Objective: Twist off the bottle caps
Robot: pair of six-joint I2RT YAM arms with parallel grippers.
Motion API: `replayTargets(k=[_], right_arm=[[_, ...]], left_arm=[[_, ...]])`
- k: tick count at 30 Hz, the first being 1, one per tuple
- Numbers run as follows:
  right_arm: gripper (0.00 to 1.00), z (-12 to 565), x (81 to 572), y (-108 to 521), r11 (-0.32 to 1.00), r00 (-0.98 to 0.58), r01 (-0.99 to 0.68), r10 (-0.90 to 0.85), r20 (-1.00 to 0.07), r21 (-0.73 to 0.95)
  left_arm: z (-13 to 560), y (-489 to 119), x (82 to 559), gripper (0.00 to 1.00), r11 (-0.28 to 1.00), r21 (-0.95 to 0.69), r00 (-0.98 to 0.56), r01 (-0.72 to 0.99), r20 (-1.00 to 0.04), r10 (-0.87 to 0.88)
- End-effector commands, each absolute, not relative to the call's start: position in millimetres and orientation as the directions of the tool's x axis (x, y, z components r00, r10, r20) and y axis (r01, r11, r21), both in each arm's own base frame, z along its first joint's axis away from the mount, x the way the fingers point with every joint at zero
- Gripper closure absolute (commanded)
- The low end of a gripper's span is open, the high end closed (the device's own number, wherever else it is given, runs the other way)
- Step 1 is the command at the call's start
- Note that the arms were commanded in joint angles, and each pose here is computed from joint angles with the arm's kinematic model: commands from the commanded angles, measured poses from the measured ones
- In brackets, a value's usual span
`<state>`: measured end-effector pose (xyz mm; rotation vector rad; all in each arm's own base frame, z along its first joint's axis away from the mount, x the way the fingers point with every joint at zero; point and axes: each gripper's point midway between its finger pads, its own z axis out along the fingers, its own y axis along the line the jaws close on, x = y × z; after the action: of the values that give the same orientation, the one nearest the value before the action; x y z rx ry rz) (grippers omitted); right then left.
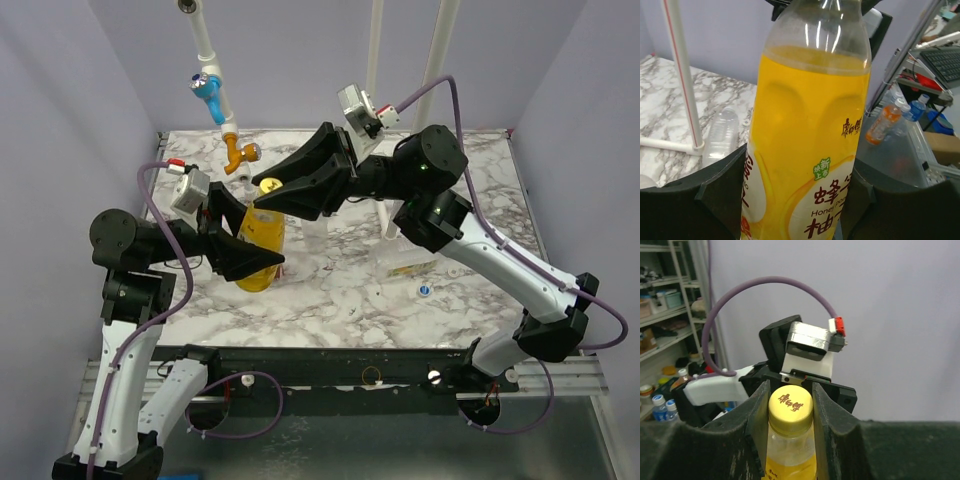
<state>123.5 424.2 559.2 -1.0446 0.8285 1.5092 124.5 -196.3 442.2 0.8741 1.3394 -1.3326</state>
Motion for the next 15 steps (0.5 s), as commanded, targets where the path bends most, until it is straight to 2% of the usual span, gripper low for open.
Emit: replayTargets(k=[1,4,6,8,9,12,15], right_arm=[[0.99,549.0,73.9,402.9,-0.411,0.018,-0.898,0.316,-0.949,-0.154],[0.99,548.9,76.7,400.5,-0.379,0.022,-0.914,0.314,-0.949,-0.146],[0.98,551.8,91.3,403.2,-0.288,0.023,-0.95,0.322,-0.946,-0.121],[0.64,560.3,119.6,405.5,-0.123,0.012,-0.991,0.346,-0.938,-0.058],[0.5,565.5,140.1,405.4,-0.01,0.007,-1.0,0.363,-0.932,-0.011],[0.24,573.8,181.7,399.7,0.211,-0.004,-0.973,0.394,-0.919,0.094],[0.02,576.8,190.7,397.7,0.255,-0.029,-0.955,0.418,-0.908,0.148]], left_arm=[[455.8,-195.8,104.4,0.92,0.05,-0.283,-0.274,0.958,-0.952,-0.135],[454.0,-195.7,102.6,0.92,0.043,-0.281,-0.274,0.959,-0.953,-0.129],[452.4,-195.8,104.5,0.92,0.053,-0.27,-0.261,0.961,-0.956,-0.134],[450.9,-195.5,108.8,0.92,0.075,-0.249,-0.237,0.966,-0.961,-0.145],[449.5,-195.2,112.7,0.92,0.093,-0.233,-0.218,0.968,-0.964,-0.149],[447.7,-192.2,128.2,0.92,0.197,-0.172,-0.139,0.965,-0.975,-0.173],[444.9,-185.8,148.0,0.92,0.32,-0.097,-0.043,0.943,-0.984,-0.173]])
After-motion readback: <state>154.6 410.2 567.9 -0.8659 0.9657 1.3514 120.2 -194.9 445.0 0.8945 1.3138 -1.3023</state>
